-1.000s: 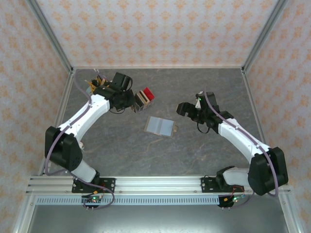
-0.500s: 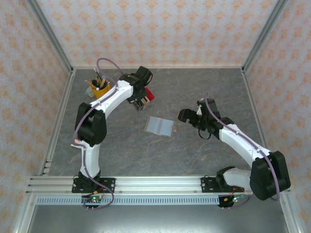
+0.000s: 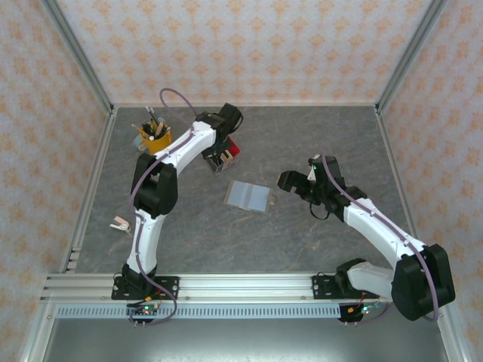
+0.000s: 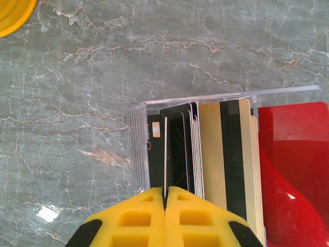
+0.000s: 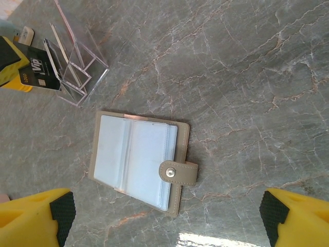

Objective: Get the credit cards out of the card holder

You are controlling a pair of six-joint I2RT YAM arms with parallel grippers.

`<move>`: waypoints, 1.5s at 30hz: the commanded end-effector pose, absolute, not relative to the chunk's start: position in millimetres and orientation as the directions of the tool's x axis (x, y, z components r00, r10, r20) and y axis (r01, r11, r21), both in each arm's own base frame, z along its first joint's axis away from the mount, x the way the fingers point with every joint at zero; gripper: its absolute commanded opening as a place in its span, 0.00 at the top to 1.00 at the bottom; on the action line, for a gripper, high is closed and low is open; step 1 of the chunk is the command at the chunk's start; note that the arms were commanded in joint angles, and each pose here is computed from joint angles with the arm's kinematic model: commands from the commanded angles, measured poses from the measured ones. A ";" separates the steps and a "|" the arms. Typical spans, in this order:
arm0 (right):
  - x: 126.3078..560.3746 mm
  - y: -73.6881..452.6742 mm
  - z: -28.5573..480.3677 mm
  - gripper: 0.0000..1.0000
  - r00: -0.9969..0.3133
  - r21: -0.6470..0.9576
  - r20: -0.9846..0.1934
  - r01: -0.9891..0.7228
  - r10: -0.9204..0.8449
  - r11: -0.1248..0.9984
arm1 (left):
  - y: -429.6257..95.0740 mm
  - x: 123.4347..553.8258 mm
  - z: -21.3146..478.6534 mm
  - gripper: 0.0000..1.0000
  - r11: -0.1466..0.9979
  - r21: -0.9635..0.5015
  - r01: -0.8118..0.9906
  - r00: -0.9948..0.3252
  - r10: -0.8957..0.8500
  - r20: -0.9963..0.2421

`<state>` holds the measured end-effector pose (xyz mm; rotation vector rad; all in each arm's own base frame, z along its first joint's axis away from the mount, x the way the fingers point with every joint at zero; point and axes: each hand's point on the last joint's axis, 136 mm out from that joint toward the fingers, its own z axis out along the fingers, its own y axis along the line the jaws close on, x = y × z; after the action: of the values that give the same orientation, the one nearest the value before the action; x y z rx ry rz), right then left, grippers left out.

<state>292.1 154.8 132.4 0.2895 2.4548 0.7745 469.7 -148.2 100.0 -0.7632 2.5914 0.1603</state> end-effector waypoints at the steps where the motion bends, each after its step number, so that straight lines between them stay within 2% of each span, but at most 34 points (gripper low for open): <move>1: 286.1 150.4 127.5 0.06 -0.833 0.577 -0.417 0.065 0.362 0.814 | -148.3 473.7 97.2 0.92 0.837 0.001 -0.547 -0.753 -0.492 -0.437; 6: 285.7 150.3 128.9 0.06 -0.833 0.580 -0.415 0.068 0.366 0.812 | -155.8 475.1 101.1 0.69 0.853 -0.025 -0.521 -0.769 -0.483 -0.419; 17: 285.9 151.5 131.9 0.07 -0.838 0.580 -0.409 0.067 0.361 0.812 | -168.3 459.3 164.9 0.46 0.890 -0.210 -0.405 -0.775 -0.455 -0.438; 22: 287.1 158.4 132.4 0.10 -0.852 0.573 -0.391 0.072 0.349 0.817 | -163.2 434.4 189.8 0.22 0.906 -0.266 -0.331 -0.783 -0.421 -0.459; 25: 288.4 171.2 129.7 0.11 -0.864 0.539 -0.391 0.063 0.316 0.840 | -153.4 415.6 191.4 0.15 0.908 -0.278 -0.314 -0.788 -0.413 -0.456; 32: 291.0 225.3 118.3 0.16 -0.897 0.427 -0.393 0.017 0.202 0.904 | -115.4 377.8 186.2 0.00 0.903 -0.290 -0.319 -0.779 -0.423 -0.462; 45: 309.7 296.7 61.4 0.32 -0.955 0.212 -0.282 0.029 0.089 0.977 | -60.5 338.0 160.8 0.00 0.883 -0.260 -0.392 -0.773 -0.469 -0.427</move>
<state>308.0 306.3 72.0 0.0510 2.7902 0.4410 341.1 -65.1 160.3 -0.6549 2.5656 -0.2175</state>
